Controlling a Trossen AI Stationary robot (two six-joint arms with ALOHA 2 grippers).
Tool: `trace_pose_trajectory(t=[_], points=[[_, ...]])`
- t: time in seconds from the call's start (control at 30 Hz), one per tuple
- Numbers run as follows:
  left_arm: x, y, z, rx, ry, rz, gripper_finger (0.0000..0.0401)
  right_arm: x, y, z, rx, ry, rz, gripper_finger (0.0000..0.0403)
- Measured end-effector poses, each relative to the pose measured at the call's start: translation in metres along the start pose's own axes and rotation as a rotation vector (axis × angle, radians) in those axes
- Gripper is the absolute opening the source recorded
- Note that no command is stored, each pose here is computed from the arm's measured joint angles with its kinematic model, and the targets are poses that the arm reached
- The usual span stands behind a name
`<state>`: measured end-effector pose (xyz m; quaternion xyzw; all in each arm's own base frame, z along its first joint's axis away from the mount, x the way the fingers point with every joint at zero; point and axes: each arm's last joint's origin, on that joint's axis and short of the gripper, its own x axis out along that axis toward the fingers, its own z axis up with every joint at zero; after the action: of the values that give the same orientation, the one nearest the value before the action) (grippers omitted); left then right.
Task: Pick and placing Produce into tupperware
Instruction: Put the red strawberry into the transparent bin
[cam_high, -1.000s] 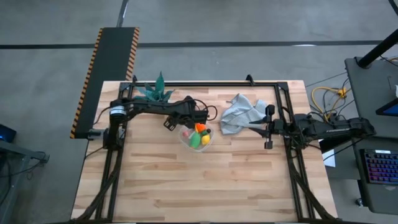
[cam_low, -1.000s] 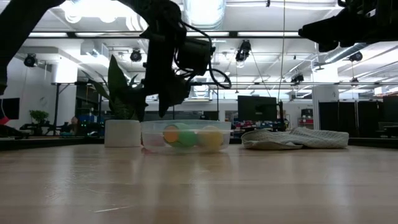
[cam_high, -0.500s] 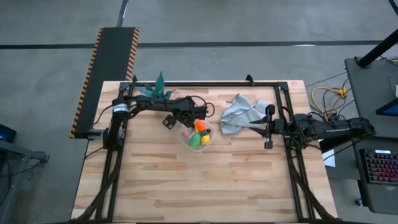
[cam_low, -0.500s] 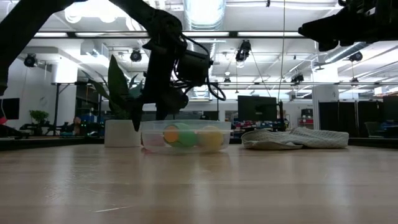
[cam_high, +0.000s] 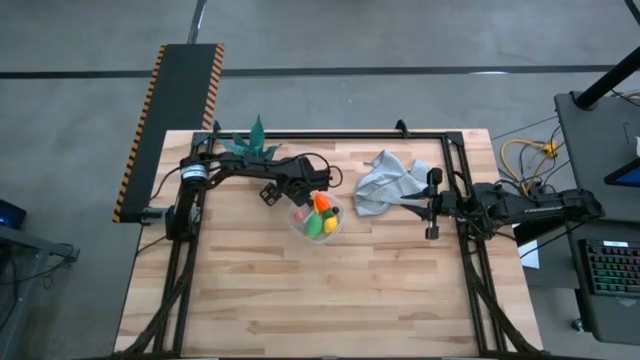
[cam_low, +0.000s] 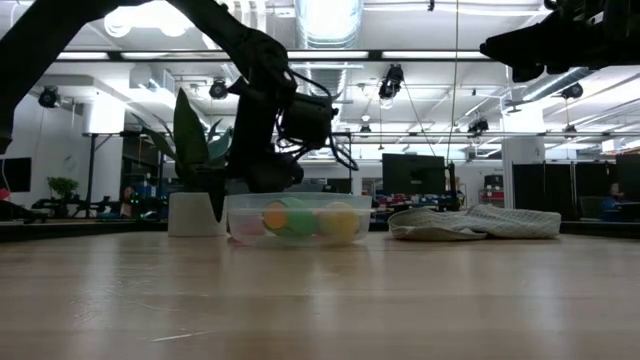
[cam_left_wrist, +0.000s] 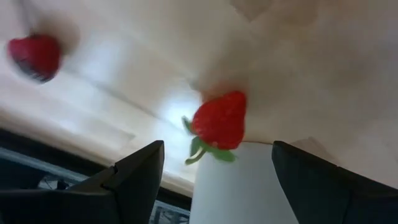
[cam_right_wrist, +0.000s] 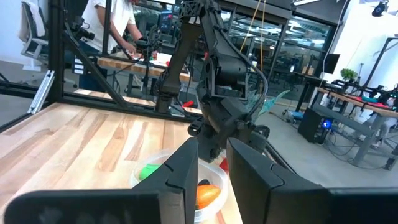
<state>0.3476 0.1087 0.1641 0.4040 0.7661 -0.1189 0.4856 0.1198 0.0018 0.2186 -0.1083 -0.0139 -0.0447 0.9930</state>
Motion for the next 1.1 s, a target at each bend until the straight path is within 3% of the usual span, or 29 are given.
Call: trace_pose_trajectory(t=[0.63,1.1], points=[[0.018,0.004,-0.003,0.067,-0.028,0.026,0.0283,0.000,0.000,0.000,-0.001,-0.005,-0.001,0.0076],[0.032,0.004,0.004,0.116,-0.029,-0.019,0.0283,0.000,0.000,0.001,-0.008,-0.005,-0.001,0.0077]])
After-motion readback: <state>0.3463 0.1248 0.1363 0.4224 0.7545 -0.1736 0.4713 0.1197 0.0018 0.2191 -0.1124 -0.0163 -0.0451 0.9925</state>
